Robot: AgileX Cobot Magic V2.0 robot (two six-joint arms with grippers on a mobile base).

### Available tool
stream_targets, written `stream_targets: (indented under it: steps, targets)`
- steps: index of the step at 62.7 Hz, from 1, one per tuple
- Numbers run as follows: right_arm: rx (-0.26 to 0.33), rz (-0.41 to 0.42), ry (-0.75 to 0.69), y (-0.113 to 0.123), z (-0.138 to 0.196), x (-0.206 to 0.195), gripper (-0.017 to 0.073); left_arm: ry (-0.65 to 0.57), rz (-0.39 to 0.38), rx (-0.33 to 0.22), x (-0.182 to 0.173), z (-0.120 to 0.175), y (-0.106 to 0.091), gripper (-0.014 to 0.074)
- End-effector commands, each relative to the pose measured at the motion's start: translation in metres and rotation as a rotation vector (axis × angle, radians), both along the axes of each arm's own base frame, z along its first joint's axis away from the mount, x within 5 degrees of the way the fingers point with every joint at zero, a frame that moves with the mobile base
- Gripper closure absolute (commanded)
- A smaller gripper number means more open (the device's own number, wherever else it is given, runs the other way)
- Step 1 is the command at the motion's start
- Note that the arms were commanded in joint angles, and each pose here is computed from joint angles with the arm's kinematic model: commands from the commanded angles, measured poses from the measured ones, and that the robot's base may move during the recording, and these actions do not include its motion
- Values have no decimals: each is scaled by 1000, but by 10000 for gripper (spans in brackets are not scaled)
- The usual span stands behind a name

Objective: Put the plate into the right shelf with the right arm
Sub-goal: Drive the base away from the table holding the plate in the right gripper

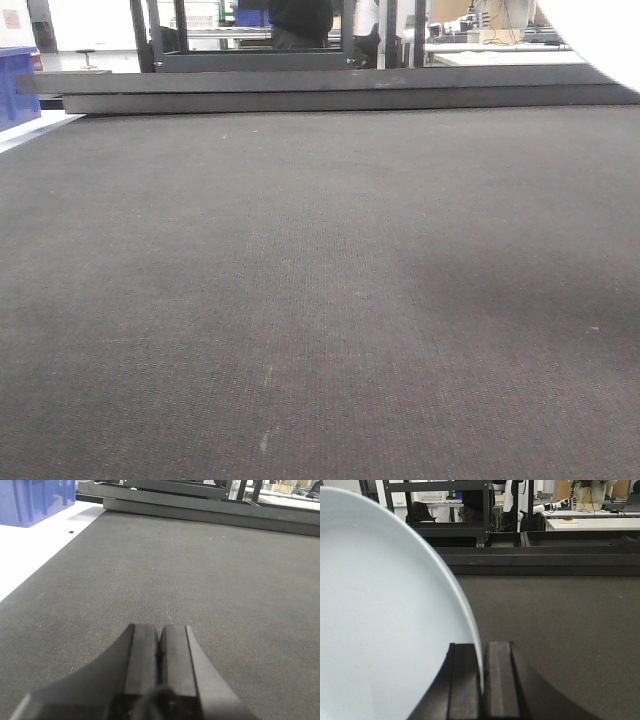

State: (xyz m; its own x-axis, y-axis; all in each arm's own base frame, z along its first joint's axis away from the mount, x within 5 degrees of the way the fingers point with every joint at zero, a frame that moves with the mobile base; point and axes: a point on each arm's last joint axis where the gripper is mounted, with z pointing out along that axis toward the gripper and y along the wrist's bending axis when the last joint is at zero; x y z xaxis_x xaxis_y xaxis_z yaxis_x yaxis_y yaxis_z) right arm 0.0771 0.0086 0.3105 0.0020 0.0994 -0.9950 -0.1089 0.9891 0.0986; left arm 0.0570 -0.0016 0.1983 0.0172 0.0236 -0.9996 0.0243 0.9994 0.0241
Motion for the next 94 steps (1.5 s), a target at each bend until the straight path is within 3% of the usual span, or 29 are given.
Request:
stream_targets:
  steps: [1,94]
  targets:
    - [6,-14,-115,-1,17,-1,505,-89,9,-18,-1,5,1,722]
    - [6,-14,-116,-1,17,-1,505,-89,9,-18,-1,5,1,722]
